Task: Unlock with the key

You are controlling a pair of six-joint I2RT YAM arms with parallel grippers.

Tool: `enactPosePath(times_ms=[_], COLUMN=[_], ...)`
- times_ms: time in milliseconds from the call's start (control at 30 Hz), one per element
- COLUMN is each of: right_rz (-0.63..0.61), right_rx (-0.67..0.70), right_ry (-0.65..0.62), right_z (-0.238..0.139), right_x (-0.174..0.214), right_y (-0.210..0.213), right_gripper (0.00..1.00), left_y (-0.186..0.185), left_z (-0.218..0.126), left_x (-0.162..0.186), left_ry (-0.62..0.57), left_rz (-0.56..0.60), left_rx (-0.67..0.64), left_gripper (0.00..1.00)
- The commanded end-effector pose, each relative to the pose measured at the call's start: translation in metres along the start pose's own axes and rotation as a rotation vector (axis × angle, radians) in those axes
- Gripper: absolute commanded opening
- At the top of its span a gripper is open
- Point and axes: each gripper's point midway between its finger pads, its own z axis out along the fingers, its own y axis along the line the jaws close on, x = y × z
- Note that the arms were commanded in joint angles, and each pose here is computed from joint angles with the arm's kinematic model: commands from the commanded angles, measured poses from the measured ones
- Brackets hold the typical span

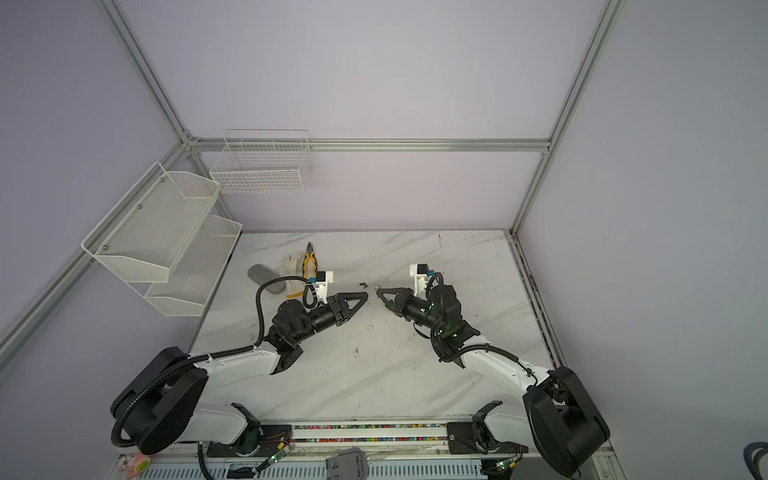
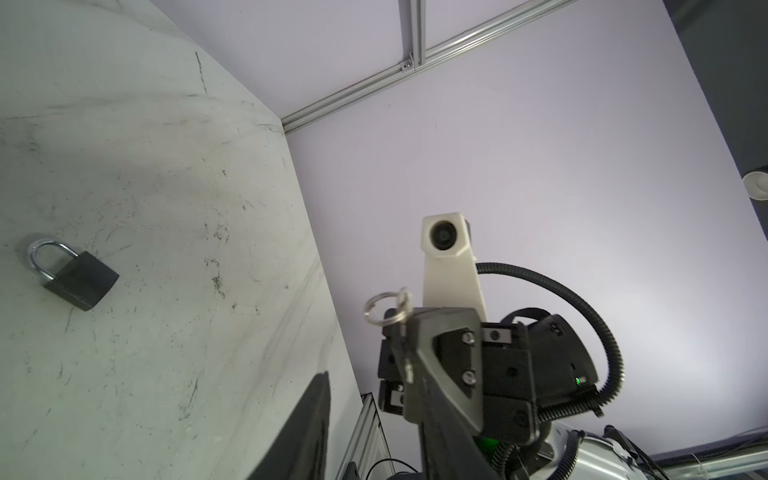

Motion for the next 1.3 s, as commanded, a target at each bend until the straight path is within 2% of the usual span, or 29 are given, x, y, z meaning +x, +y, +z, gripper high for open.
enactPosePath(times_ms=[0,100,500,767,900,1033,1267], right_rz=[0.048,0.044,0.073,0.099,0.139,0.134,0.138], right_rx=[-0.058,-0.046,-0.038,-0.042,-0.073,-0.088,-0.094], right_ry=[-0.052,-0.038,0.0,-0.005,-0.013,-0.003,0.007], right_z=[0.0,0.001,0.0,-0.003,-0.001,0.003,0.002], right_x=[-0.004,0.004,0.016,0.019,0.016,0.016,0.019], right_y=[0.02,0.02,0.009,0.003,0.006,0.01,0.009], right_gripper=[0.0,0.0,0.0,0.0,0.0,0.0,0.0], left_y=[-0.007,-0.015,-0.026,-0.041,-0.05,-0.046,-0.038], left_z=[0.004,0.007,0.0,-0.001,-0.002,0.003,0.005], left_x=[-0.004,-0.004,-0.012,-0.015,-0.013,-0.01,-0.007], left_ry=[-0.063,-0.074,-0.119,-0.117,-0.103,-0.079,-0.061], left_rz=[-0.039,-0.064,-0.013,0.004,0.031,0.025,0.016], left_rx=[0.081,0.153,0.174,0.217,0.242,0.238,0.221], left_gripper=[0.38,0.42,0.45,0.42,0.45,0.38,0.39])
